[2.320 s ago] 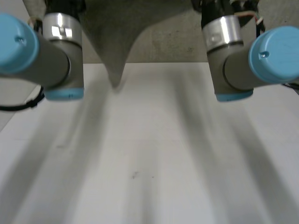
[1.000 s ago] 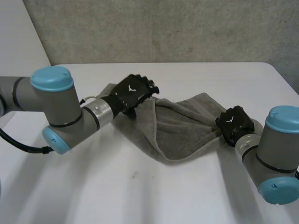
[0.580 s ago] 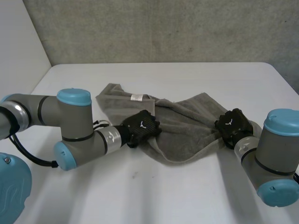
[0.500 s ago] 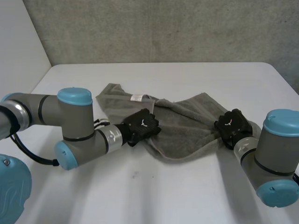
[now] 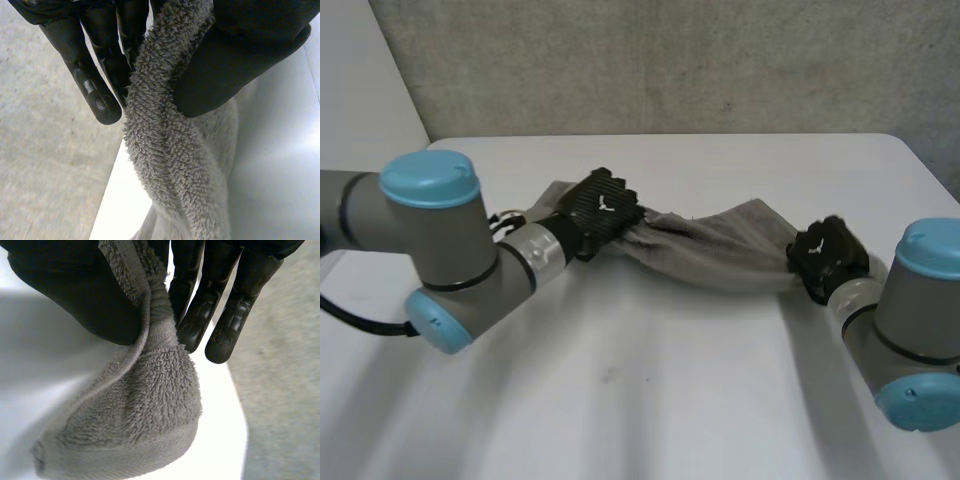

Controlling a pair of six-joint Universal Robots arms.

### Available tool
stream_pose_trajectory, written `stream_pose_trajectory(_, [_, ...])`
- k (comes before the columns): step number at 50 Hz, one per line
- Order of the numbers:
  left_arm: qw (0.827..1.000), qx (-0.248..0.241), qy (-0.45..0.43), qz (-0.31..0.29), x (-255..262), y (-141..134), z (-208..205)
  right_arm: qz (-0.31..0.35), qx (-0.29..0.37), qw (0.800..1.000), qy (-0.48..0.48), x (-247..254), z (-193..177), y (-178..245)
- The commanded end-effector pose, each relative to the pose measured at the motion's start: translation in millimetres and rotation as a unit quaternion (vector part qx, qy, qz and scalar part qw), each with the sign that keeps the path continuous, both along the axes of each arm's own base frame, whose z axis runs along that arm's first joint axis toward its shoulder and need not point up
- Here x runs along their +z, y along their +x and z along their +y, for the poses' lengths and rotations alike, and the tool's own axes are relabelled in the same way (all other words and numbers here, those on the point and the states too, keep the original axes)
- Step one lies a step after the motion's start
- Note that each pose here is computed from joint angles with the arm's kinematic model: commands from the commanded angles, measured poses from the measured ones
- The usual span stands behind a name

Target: Fold the towel.

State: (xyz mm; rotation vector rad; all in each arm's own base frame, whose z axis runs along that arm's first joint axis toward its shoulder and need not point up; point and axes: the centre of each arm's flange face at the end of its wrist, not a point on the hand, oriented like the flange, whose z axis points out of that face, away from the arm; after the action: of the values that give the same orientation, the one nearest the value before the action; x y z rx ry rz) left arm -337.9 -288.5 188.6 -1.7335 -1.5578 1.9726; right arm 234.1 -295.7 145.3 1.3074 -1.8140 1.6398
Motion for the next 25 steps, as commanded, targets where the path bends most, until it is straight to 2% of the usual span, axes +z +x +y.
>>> stream_pose_trajectory(1, [1.000, 0.023, 0.015, -0.011, 16, 20, 19, -0.002, -0.004, 1.000, -0.029, 31, -2, -2])
stream_pose_trajectory(8, [0.997, 0.042, 0.063, -0.035, 19, 44, 40, 0.019, -0.007, 0.999, 0.033, 25, 7, -10])
stream_pose_trajectory(12, [0.989, 0.063, 0.113, -0.065, 14, 60, 59, 0.055, 0.003, 0.994, 0.096, 19, 25, -15])
stream_pose_trajectory(14, [0.981, 0.097, 0.139, -0.091, 10, 69, 67, 0.083, 0.011, 0.989, 0.118, 27, 35, -19])
stream_pose_trajectory(15, [0.981, 0.097, 0.139, -0.091, 10, 69, 67, 0.083, 0.011, 0.989, 0.118, 27, 35, -19])
stream_pose_trajectory(17, [0.972, 0.144, 0.145, -0.116, 9, 79, 66, 0.102, 0.019, 0.986, 0.128, 36, 43, -21])
stream_pose_trajectory(19, [0.968, 0.163, 0.144, -0.122, 9, 83, 65, 0.110, 0.023, 0.985, 0.129, 40, 45, -22])
stream_pose_trajectory(22, [0.966, 0.187, 0.132, -0.123, 11, 86, 59, 0.115, 0.027, 0.986, 0.122, 46, 44, -20])
stream_pose_trajectory(25, [0.968, 0.188, 0.119, -0.115, 10, 83, 50, 0.110, 0.030, 0.987, 0.112, 49, 39, -15])
